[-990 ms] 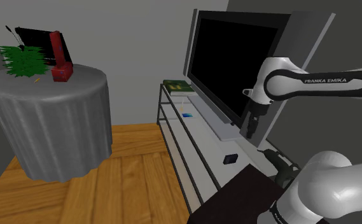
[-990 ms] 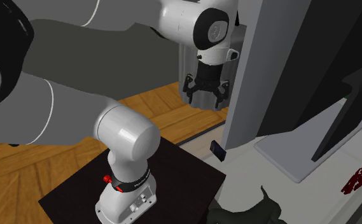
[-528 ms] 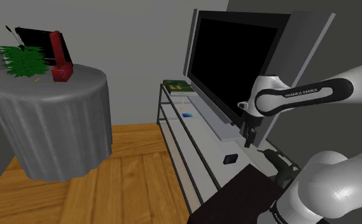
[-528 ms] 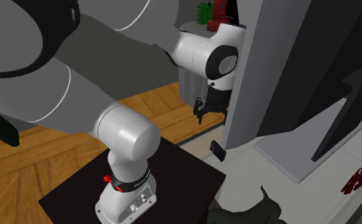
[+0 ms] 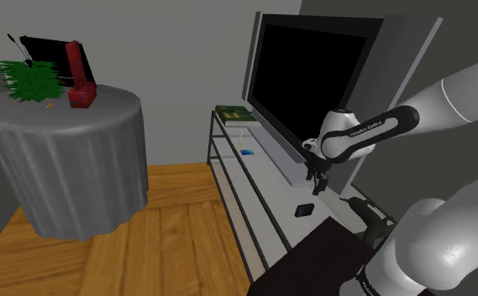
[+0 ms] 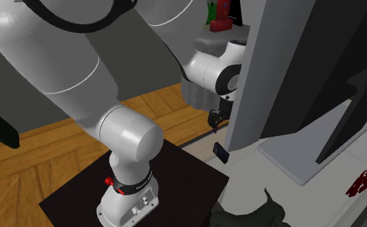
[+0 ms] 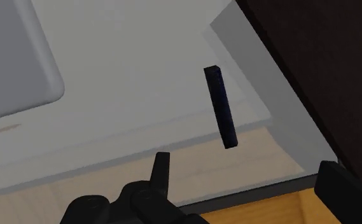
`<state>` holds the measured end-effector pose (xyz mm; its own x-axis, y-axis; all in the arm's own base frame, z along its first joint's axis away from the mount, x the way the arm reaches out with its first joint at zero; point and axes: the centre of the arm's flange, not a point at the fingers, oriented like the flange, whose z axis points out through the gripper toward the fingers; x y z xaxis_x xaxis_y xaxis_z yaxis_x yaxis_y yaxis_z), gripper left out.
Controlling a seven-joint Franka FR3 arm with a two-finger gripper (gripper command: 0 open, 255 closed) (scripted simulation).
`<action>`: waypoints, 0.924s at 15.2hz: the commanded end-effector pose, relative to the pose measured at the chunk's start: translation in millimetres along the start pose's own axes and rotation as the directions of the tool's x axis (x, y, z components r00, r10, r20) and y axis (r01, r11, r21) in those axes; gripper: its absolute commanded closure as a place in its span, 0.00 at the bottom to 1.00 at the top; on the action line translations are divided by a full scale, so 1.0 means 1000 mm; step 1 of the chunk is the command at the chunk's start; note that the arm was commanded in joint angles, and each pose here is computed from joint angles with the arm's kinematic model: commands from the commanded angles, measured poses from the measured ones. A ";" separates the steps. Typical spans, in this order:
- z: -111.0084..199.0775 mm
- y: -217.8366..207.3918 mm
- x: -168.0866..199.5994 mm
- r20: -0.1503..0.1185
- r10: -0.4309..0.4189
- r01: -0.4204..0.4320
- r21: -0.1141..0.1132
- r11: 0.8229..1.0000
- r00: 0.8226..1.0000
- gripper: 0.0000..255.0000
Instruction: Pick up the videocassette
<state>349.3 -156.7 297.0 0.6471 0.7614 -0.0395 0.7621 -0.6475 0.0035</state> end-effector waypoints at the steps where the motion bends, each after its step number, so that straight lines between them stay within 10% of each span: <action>1: 0.068 0.018 -0.039 0.075 0.032 -0.038 0.085 0.996 0.997 0.00; 11: 0.113 0.020 -0.039 0.076 0.021 -0.028 0.086 0.996 0.997 0.00; 12: 0.118 0.025 -0.033 0.076 0.021 -0.028 0.085 0.996 0.997 1.00; 14: 0.121 0.025 -0.040 0.076 0.021 -0.027 0.084 0.996 0.997 1.00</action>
<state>364.2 -173.7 185.1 0.5842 0.8053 -0.1013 0.8045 -0.5910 -0.0585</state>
